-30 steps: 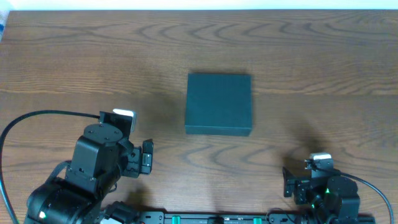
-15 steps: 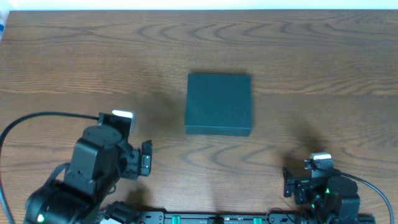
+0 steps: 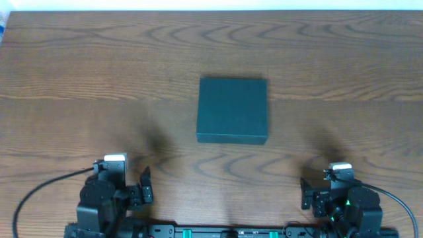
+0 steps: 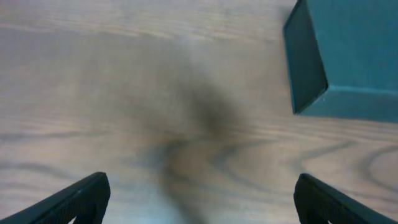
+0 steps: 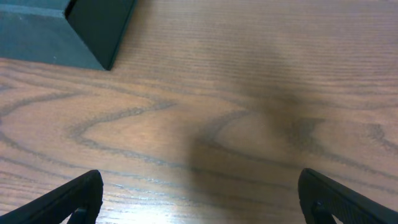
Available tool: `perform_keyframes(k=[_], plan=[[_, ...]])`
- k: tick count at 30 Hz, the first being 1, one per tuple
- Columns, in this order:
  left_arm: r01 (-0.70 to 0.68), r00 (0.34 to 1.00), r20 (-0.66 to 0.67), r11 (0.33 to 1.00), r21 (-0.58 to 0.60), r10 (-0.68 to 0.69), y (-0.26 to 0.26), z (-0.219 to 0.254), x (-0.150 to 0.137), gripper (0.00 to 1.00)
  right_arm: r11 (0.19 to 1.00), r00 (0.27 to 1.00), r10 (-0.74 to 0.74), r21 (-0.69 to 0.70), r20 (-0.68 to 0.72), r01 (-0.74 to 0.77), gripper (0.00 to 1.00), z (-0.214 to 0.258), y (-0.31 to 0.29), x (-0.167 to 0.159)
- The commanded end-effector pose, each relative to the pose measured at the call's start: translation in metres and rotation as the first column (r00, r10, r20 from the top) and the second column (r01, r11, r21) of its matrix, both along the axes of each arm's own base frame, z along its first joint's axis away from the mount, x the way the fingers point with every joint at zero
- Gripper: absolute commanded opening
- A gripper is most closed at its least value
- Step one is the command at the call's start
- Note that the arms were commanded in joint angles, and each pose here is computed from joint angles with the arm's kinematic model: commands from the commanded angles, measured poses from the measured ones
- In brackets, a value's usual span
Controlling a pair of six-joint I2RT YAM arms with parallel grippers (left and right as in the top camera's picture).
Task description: Pack container
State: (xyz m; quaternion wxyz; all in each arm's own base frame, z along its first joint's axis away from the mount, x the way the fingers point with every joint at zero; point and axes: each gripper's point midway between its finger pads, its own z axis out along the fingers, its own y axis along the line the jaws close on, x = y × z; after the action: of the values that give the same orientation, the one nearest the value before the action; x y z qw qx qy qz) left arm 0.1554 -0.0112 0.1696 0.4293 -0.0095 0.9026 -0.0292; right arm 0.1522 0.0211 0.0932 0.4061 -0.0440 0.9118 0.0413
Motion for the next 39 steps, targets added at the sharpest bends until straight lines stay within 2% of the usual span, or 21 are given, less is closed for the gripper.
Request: perform_keyframes(k=[1,8,16,23,39], plan=[[0.035,0.999,0.024,0.999,0.006,-0.035,-0.003,-0.017,0.001,0.95,1.0,1.0,0.001,-0.005,-0.002,-0.001,0.99,-0.003,-0.001,-0.001],[0.019,0.999,-0.028,1.0,0.011,-0.019,-0.001,-0.061,-0.002,0.96,1.0,1.0,0.001,-0.005,-0.002,-0.001,0.99,-0.003,-0.001,-0.001],[0.019,0.999,-0.051,1.0,0.014,-0.018,0.0,-0.086,-0.004,0.95,1.0,1.0,0.001,-0.005,-0.002,-0.001,0.99,-0.003,-0.001,-0.001],[0.019,0.996,-0.091,1.0,0.019,-0.017,0.001,-0.096,-0.008,0.95,1.0,1.0,0.001,-0.005,-0.002,-0.001,0.99,-0.003,-0.001,-0.001],[0.019,0.996,-0.092,1.0,0.019,-0.017,0.001,-0.096,-0.008,0.95,1.0,1.0,0.001,-0.005,-0.002,-0.001,0.99,-0.003,-0.001,-0.001]])
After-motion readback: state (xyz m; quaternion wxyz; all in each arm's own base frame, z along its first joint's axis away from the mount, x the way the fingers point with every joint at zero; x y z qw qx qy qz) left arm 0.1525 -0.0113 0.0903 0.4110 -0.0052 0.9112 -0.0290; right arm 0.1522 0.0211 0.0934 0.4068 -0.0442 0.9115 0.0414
